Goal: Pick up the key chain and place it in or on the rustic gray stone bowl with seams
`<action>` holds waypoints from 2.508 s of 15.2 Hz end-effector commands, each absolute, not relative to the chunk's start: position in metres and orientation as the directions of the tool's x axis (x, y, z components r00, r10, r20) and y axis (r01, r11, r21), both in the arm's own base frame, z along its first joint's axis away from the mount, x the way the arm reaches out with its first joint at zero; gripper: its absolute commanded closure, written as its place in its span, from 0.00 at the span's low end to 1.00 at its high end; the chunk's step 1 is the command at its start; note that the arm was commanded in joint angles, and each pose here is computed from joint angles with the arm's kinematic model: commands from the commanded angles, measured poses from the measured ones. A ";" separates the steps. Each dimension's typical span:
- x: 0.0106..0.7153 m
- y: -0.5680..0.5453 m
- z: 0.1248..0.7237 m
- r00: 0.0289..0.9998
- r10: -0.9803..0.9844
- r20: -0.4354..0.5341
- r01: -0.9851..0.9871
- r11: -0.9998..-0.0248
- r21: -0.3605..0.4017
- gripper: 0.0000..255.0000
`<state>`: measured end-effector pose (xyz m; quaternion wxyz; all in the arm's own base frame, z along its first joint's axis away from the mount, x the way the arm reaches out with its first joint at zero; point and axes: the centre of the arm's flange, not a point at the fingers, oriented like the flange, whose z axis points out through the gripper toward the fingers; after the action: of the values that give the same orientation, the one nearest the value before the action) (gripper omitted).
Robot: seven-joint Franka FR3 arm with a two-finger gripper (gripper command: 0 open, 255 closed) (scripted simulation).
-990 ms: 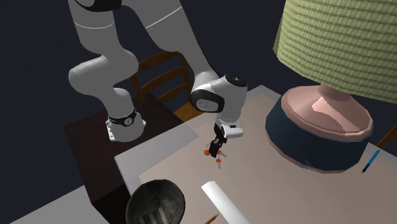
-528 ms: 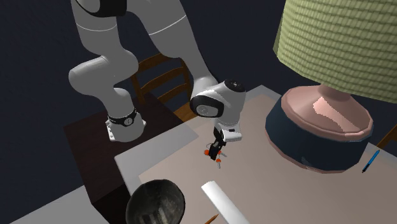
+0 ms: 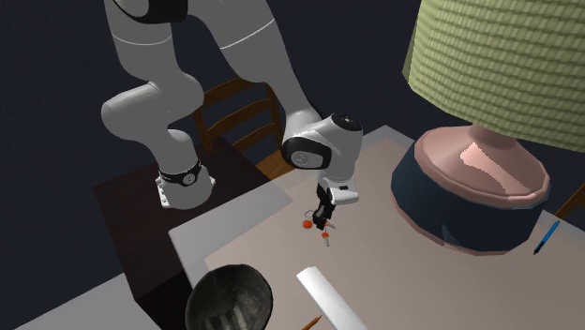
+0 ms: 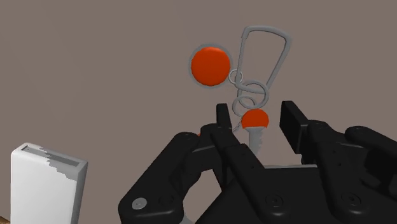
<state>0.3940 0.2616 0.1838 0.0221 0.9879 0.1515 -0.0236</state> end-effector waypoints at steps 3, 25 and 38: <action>0.395 0.249 0.179 0.957 0.281 -0.069 0.285 -0.958 0.042 1.00; 0.397 0.253 0.284 0.957 0.281 -0.069 0.285 -0.958 0.043 1.00; 0.403 0.214 0.333 0.957 0.281 -0.069 0.285 -0.958 0.043 1.00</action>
<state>0.4029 0.2254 0.3320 0.0265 0.9890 0.1424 -0.0308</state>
